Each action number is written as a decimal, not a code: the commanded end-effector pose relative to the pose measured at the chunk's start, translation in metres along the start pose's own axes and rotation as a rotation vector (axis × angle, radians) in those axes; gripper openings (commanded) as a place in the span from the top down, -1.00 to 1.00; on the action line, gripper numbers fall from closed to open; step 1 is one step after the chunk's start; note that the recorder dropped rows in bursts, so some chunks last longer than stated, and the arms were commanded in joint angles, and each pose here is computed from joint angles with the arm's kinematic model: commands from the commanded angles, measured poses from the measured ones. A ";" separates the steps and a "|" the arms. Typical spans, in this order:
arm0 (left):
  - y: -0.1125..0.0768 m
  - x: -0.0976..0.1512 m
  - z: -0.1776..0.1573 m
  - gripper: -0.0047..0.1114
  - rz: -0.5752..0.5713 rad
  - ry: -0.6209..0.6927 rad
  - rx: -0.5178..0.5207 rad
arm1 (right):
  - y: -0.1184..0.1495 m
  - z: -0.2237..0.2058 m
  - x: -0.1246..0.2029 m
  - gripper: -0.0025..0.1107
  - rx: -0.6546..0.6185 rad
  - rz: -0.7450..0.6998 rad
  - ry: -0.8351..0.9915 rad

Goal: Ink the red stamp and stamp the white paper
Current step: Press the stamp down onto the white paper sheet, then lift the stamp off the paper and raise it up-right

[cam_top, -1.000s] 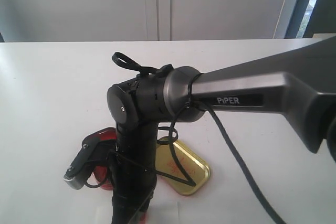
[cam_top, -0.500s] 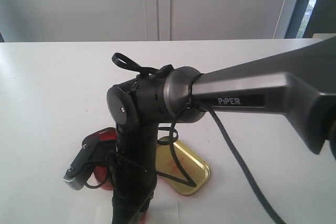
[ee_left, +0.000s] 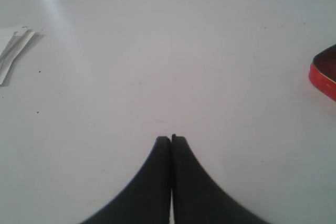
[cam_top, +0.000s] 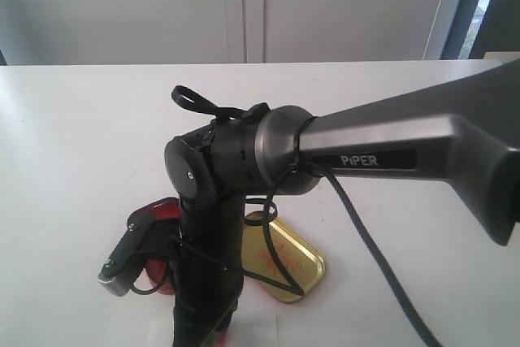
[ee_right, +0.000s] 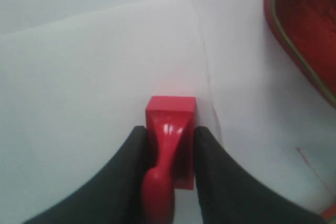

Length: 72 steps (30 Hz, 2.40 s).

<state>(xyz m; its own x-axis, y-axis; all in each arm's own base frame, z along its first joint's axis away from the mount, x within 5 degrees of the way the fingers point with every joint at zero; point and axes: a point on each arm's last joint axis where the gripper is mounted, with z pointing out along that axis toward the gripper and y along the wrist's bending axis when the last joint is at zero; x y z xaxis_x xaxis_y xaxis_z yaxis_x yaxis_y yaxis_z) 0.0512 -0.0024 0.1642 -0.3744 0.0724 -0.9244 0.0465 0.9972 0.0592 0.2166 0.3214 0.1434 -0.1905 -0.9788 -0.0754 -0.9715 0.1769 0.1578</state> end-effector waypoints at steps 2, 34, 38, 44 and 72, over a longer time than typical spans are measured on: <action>-0.001 0.000 0.000 0.92 -0.009 -0.005 0.009 | 0.000 0.001 0.006 0.96 0.012 -0.005 0.033; -0.001 0.000 0.000 0.92 -0.009 -0.005 0.009 | 0.004 -0.030 0.004 0.96 0.053 -0.008 -0.022; -0.001 0.000 0.000 0.92 -0.009 -0.005 0.009 | 0.003 -0.038 -0.002 0.96 0.062 -0.008 -0.043; -0.001 0.000 0.000 0.92 -0.009 -0.005 0.009 | 0.003 -0.041 -0.002 0.96 0.056 -0.011 -0.031; -0.001 0.000 0.000 0.92 -0.009 -0.005 0.009 | -0.036 -0.093 0.029 0.96 0.012 0.286 -0.204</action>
<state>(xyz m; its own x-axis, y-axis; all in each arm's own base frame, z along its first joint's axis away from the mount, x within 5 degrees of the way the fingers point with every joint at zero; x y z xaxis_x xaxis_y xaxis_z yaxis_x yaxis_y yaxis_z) 0.0512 -0.0024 0.1642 -0.3744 0.0724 -0.9244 0.0465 0.9972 0.0592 0.2487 0.2858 0.2187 -0.4217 -0.8857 -0.1940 -0.9043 0.3952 0.1612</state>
